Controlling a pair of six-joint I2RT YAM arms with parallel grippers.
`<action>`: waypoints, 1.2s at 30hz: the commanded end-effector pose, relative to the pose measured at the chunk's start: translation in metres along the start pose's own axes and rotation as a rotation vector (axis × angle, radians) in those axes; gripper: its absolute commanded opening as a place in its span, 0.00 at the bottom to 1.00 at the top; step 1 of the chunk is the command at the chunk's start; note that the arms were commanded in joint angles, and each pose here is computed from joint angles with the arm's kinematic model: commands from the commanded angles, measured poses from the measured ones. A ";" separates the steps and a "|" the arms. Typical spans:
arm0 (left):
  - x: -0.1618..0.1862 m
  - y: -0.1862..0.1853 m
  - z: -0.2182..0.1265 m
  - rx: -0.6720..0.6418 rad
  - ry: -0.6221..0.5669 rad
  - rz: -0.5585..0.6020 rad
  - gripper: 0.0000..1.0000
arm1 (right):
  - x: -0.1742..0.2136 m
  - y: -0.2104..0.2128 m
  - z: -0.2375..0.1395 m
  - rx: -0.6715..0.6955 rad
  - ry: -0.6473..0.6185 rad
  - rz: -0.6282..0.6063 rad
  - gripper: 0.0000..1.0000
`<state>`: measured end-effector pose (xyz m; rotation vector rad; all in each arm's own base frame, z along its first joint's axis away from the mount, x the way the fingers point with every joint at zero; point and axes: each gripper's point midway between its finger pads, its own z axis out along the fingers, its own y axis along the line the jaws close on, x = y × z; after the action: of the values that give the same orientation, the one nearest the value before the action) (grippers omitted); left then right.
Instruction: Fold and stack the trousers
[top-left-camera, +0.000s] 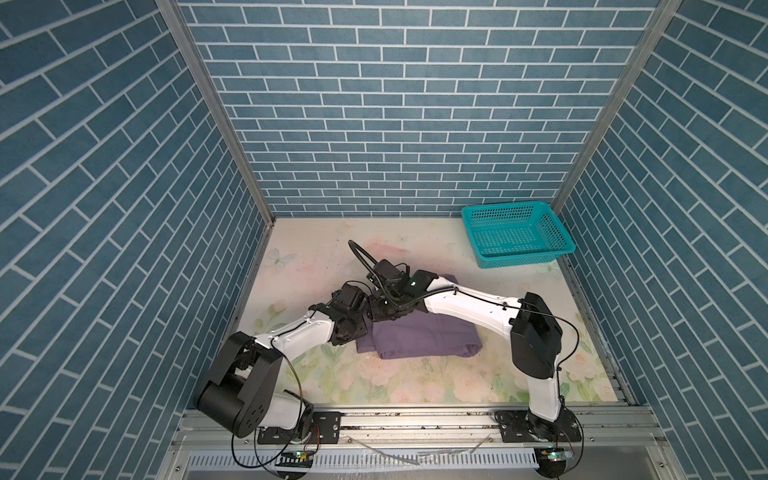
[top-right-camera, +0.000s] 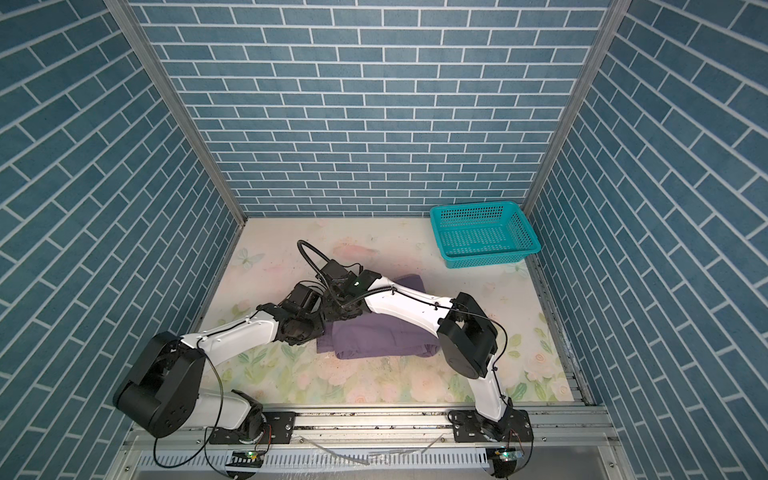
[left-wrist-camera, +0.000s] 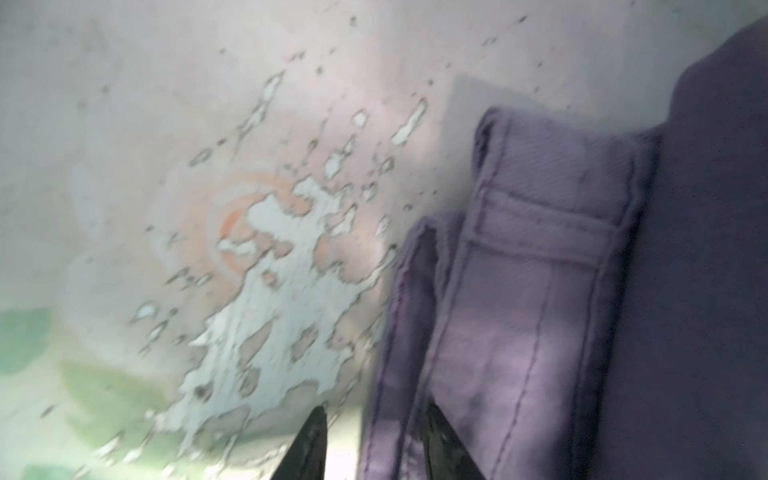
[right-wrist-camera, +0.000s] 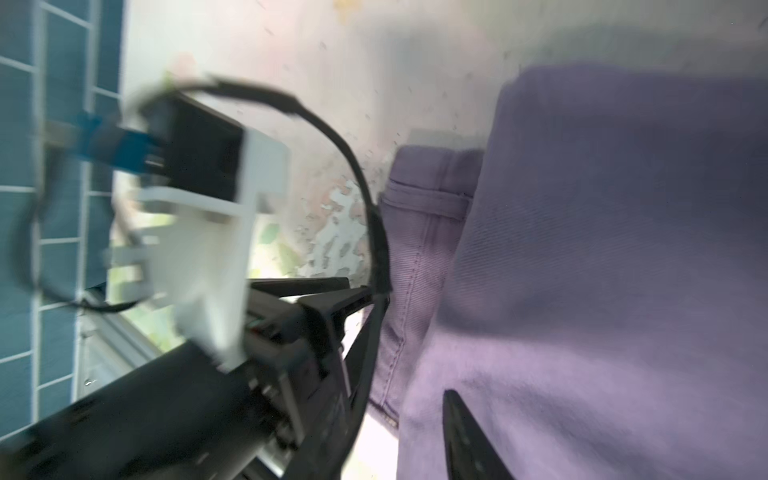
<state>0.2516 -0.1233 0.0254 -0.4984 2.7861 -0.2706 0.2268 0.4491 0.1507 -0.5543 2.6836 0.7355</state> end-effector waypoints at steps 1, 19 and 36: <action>-0.005 0.003 -0.021 -0.009 -0.022 0.002 0.43 | -0.030 0.003 -0.077 -0.001 -0.178 -0.049 0.34; -0.035 -0.075 -0.044 0.261 -0.100 0.047 0.57 | 0.077 -0.198 -0.108 0.308 -0.100 0.348 0.46; -0.023 -0.089 -0.006 0.226 -0.042 0.070 0.42 | 0.173 -0.263 -0.044 0.355 0.000 0.595 0.00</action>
<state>0.2943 -0.1949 0.0563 -0.3511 2.6894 -0.5536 0.1930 0.1779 0.0317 0.2457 2.8548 0.4012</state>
